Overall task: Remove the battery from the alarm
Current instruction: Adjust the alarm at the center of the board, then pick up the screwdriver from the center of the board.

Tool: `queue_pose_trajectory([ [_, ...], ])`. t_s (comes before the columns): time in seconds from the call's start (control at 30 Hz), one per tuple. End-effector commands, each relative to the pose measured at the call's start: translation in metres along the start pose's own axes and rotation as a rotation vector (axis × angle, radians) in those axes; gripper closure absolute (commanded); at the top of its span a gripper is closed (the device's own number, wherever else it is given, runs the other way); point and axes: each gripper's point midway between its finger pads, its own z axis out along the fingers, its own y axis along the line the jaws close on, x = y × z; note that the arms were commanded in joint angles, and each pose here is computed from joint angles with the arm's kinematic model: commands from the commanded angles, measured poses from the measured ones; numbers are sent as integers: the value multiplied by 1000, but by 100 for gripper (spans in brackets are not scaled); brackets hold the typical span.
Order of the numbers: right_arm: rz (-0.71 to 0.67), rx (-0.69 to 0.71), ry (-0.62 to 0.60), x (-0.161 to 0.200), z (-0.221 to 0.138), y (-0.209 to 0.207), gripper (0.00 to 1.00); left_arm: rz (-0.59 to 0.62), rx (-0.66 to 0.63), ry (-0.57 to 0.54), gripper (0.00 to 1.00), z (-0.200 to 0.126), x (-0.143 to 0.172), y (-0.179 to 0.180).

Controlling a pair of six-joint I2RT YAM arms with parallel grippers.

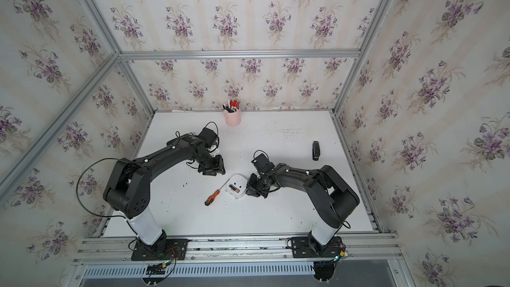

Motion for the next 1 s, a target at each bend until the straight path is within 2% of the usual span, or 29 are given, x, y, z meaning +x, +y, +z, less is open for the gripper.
queue_pose_trajectory([
  [0.0,3,-7,-28,-12,3,9,86,16,15,6,50,-4,5,0],
  [0.3,-39,23,-54,-49,4,23,85,-3,-20,17,46,-12,23,16],
  [0.33,-47,27,-58,-51,4,24,85,-1,-25,21,41,-14,26,17],
  [0.4,-57,47,-59,-50,1,21,84,6,-34,35,38,-19,33,19],
  [0.57,-54,65,-69,-46,-13,4,75,-13,-59,80,31,-27,60,29],
  [0.7,-75,62,-76,-48,-28,1,67,40,-99,121,27,-28,70,29],
  [0.8,-84,59,-77,-51,-36,-1,67,106,-201,144,25,-33,73,34],
  [0.97,-112,43,-80,-51,-45,1,67,133,-320,209,24,-27,84,50],
])
